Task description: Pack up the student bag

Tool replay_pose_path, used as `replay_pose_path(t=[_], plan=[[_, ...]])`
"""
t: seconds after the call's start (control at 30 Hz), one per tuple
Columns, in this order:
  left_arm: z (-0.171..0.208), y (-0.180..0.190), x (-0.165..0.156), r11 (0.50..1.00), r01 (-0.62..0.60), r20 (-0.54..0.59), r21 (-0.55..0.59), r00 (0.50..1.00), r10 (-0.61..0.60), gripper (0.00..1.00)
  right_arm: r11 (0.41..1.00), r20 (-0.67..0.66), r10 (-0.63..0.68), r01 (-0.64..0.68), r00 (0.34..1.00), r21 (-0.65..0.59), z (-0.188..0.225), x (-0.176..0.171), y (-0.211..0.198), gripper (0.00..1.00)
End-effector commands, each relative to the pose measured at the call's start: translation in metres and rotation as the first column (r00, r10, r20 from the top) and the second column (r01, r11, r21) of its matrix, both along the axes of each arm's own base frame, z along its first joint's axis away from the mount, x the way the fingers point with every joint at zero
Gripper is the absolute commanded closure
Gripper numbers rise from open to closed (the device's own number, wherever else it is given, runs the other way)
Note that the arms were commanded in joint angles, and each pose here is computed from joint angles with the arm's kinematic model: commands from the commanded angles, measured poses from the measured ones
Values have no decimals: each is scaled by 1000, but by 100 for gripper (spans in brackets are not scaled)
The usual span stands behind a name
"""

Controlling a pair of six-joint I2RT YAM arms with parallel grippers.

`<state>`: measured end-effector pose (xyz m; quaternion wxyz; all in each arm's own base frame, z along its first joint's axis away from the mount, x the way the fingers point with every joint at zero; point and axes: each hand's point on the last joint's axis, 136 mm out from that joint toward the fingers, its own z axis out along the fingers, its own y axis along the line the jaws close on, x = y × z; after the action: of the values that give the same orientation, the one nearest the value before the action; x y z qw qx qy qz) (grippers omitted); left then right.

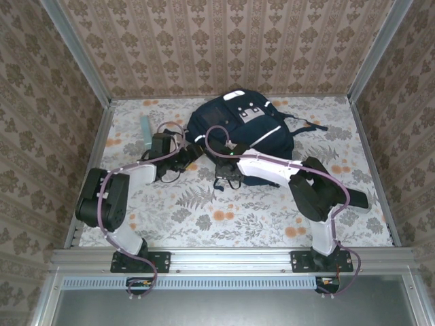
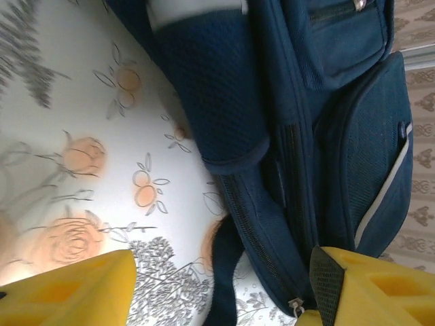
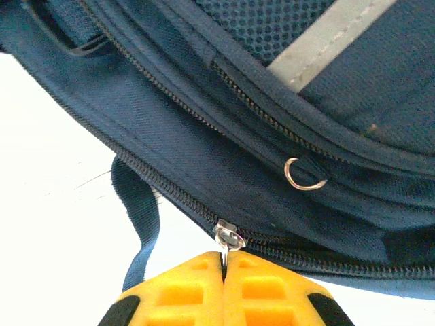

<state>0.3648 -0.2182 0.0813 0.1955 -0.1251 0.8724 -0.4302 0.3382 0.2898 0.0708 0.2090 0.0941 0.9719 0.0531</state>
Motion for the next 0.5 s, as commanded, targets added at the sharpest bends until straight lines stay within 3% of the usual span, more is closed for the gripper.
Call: replay_pose_path(t=[0.0, 0.23, 0.37, 0.47], plan=[[13, -19, 10, 996, 20, 26, -87, 1000, -18, 33, 974, 56, 127, -135, 990, 182, 27, 1, 39, 100], [-5, -39, 18, 992, 38, -7, -121, 999, -39, 41, 946, 89, 184, -201, 979, 255, 38, 1, 56, 100], [-9, -41, 27, 989, 35, -12, -145, 999, -37, 55, 949, 83, 187, -201, 979, 241, 38, -1, 52, 100], [-12, -39, 33, 991, 25, -14, -134, 1000, -27, 70, 963, 66, 176, -186, 982, 194, 35, -6, 39, 100]])
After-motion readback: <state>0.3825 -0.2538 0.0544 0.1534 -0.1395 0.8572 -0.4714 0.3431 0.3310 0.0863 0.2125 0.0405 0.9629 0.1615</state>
